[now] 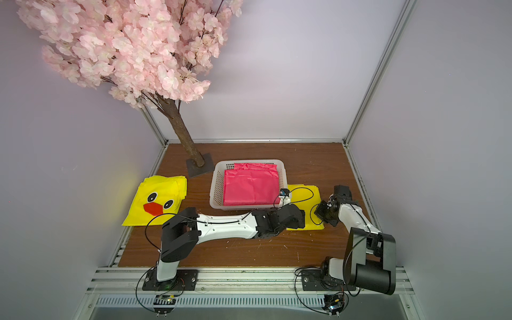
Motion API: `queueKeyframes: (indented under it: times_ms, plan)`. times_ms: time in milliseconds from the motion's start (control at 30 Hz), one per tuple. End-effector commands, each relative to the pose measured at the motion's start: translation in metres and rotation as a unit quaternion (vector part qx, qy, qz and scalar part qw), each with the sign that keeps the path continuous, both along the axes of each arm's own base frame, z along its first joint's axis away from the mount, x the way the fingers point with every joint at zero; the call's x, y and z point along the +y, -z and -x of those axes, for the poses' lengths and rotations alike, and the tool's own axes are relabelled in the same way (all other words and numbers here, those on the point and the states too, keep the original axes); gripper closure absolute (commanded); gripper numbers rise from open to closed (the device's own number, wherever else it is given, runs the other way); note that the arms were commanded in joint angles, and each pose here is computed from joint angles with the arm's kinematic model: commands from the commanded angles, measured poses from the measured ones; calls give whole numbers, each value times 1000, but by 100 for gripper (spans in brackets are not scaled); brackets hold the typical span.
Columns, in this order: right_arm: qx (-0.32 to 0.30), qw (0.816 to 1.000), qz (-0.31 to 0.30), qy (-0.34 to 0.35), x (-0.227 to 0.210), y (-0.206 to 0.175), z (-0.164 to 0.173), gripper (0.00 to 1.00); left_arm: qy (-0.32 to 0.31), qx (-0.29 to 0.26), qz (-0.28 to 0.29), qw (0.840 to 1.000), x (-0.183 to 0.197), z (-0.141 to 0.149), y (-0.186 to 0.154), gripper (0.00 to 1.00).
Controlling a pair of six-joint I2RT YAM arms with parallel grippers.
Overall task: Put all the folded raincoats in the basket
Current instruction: Pick up the raincoat from the center of the board.
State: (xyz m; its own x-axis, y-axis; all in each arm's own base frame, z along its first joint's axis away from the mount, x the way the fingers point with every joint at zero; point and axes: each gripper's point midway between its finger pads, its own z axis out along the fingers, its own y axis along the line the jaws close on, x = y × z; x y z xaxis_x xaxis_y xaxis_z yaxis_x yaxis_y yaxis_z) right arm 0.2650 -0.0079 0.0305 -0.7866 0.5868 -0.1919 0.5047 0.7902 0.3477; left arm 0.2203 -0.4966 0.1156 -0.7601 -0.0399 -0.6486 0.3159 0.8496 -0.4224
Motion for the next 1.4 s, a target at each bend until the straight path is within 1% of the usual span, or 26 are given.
queueKeyframes:
  times_ms: [0, 67, 167, 267, 400, 567, 633, 700, 833, 900, 967, 1067, 1167, 1233, 1367]
  plan:
    - [-3, 1000, -5, -2, 1, -1, -1, 100, 41, 28, -16, 999, 3, 31, 22, 2]
    - [-3, 1000, -5, -1, 1, -1, -1, 100, 43, 40, -16, 998, 11, 36, 37, 2]
    - [-6, 1000, -5, 2, 1, -3, -3, 100, 55, 46, -25, 997, 23, 35, 53, 2]
    - [-8, 1000, -6, 1, 1, -3, -3, 100, 66, 41, -36, 996, 36, 23, 63, 2]
    - [-9, 1000, -7, 3, 1, -2, -3, 100, 54, 39, -76, 995, 67, -3, 82, 2]
    - [-8, 1000, -9, 3, 2, -2, -2, 100, 47, 29, -113, 992, 99, -25, 92, 2]
    - [-8, 1000, -10, 4, 2, -1, -3, 100, 46, 31, -114, 992, 104, -30, 93, 2]
    - [-6, 1000, -10, 3, 2, 1, -2, 100, 56, 29, -112, 992, 99, -32, 90, 2]
    - [-3, 1000, -5, 5, 1, 2, 0, 100, 89, 42, -72, 992, 73, -22, 82, 2]
    - [-3, 1000, -6, 7, 0, 2, -1, 100, 108, 50, -53, 992, 56, -12, 78, 2]
    - [-3, 1000, -13, 7, 2, 2, -2, 100, 120, 73, -22, 990, 40, 2, 77, 2]
    - [-4, 1000, -15, 7, 3, 1, -2, 100, 118, 107, 33, 987, 23, 17, 76, 2]
    - [-6, 1000, -14, 6, 3, 0, -3, 100, 95, 144, 76, 982, 16, 22, 80, 2]
    - [-4, 1000, -14, 6, 3, 1, -2, 100, 81, 157, 92, 980, 13, 22, 83, 1]
    - [-3, 1000, -14, 4, 3, 2, 0, 100, 63, 163, 100, 980, 11, 19, 87, 8]
